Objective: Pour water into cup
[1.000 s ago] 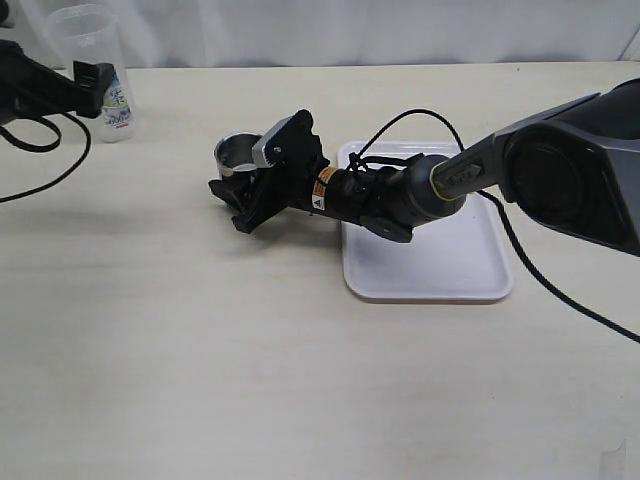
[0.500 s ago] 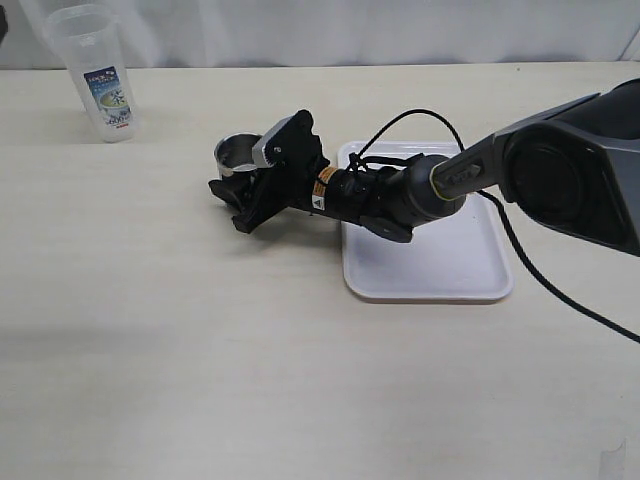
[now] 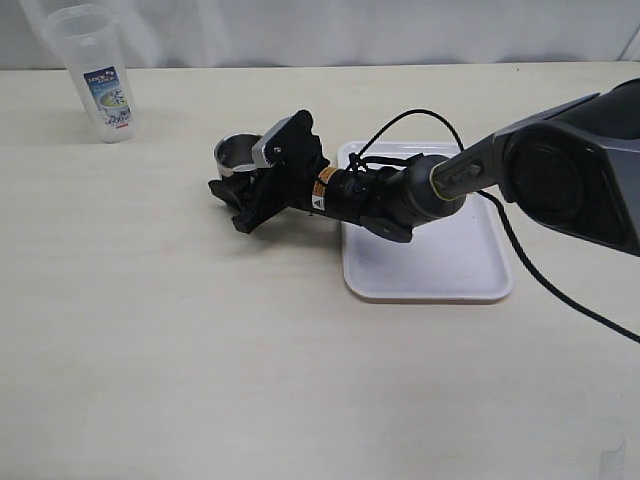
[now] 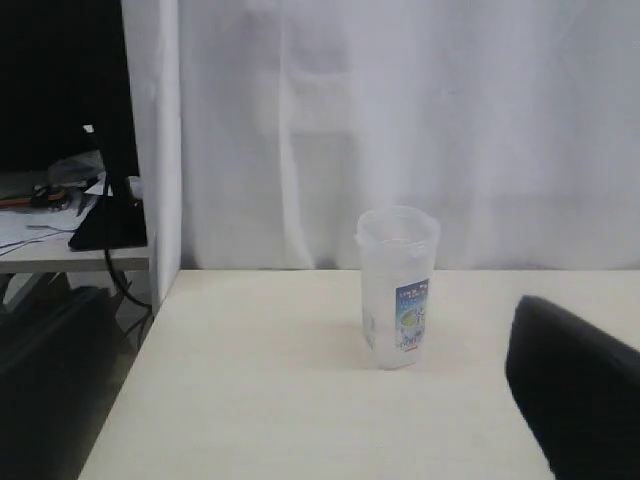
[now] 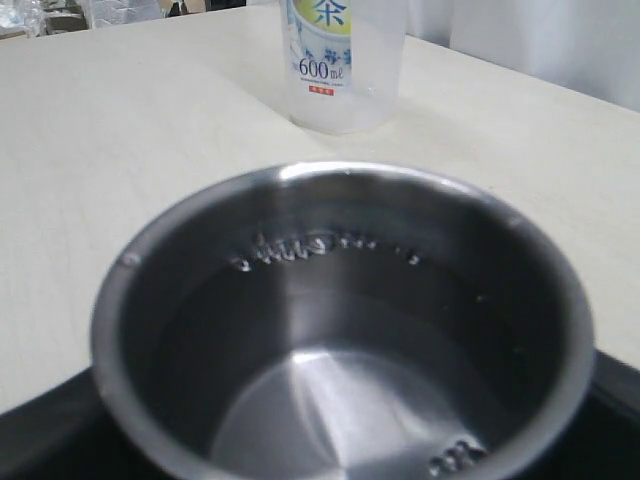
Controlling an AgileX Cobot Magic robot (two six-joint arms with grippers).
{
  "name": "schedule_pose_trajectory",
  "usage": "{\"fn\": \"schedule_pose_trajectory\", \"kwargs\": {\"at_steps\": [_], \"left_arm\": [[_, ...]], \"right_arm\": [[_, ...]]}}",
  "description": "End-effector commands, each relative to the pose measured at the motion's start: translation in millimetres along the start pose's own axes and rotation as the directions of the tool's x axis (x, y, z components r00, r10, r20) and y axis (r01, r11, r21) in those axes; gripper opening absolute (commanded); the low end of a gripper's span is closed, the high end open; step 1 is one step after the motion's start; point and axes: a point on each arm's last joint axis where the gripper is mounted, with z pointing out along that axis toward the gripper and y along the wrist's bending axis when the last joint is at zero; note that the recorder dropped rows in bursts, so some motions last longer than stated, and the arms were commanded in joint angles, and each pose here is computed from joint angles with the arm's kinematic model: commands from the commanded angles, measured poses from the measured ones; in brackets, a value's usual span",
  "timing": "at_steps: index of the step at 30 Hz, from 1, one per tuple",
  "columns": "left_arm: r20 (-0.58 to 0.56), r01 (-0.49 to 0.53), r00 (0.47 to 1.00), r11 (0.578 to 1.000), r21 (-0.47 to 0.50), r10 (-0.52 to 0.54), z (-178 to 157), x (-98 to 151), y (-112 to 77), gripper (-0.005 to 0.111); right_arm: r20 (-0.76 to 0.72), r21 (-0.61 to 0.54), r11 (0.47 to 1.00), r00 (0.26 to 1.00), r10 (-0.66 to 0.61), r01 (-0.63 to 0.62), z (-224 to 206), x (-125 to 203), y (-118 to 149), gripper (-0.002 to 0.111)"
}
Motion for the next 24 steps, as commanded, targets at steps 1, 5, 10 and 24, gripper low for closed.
{"fn": "schedule_pose_trajectory", "kwargs": {"at_steps": [1,5,10,24], "left_arm": [[0.029,0.015,0.999,1.0,-0.012,-0.015,-15,1,2.5,0.1],[0.05,0.017,0.999,1.0,-0.012,-0.016,-20,0,2.9,0.1],[0.049,0.013,0.999,1.0,-0.014,-0.012,-20,0,3.1,0.1],[0.187,-0.119,0.977,0.99,0.071,0.104,-55,35,-5.4,0.1]], "right_arm": [[0.012,-0.002,1.0,1.0,-0.01,0.01,0,-4,0,0.031],[0.012,-0.002,1.0,1.0,-0.01,0.01,0,-4,0,0.031],[0.012,-0.002,1.0,1.0,-0.01,0.01,0,-4,0,0.031],[0.012,-0.002,1.0,1.0,-0.008,0.008,0,-4,0,0.031]]}}
